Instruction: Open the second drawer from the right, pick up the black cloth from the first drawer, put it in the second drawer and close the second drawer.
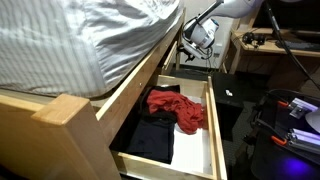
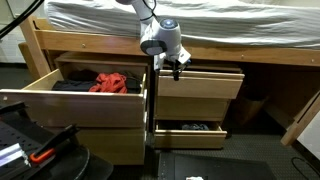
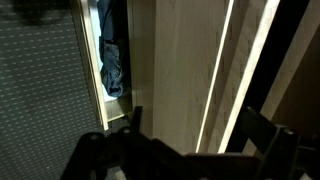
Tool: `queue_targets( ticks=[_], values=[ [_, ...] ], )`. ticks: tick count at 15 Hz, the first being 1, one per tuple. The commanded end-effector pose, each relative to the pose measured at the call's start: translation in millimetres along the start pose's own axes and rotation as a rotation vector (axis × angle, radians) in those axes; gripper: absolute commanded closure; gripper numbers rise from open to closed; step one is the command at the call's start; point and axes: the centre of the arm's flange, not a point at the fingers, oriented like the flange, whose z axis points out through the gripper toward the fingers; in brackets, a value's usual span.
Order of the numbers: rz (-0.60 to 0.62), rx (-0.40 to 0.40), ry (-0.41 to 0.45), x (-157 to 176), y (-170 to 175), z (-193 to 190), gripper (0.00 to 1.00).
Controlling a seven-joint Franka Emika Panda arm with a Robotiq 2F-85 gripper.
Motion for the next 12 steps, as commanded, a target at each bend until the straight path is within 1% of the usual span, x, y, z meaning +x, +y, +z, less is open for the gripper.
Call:
queue_targets(
  ticks=[1,4,5,6,7,8,10,11,12],
  values=[
    [-0.003,0.000,-0.004,-3.9,-0.3,5.1,0.00],
    [-0.003,0.000,-0.002,-3.2,-0.2,4.8,0.00],
    [0.015,0.031,0.009,-4.3,1.6,0.3,0.00],
    [0.020,0.081,0.030,-4.4,-3.8,7.0,0.00],
    [0.007,0.108,0.046,-5.8,-11.4,11.9,0.00],
    [0.004,0.125,0.074,-7.6,-25.7,20.6,0.00],
    [-0.014,0.163,0.100,-12.0,-46.4,24.0,0.00],
    [-0.008,0.172,0.107,-13.4,-52.9,25.7,0.00],
    [0.003,0.135,0.072,-13.7,-46.1,10.1,0.00]
  ],
)
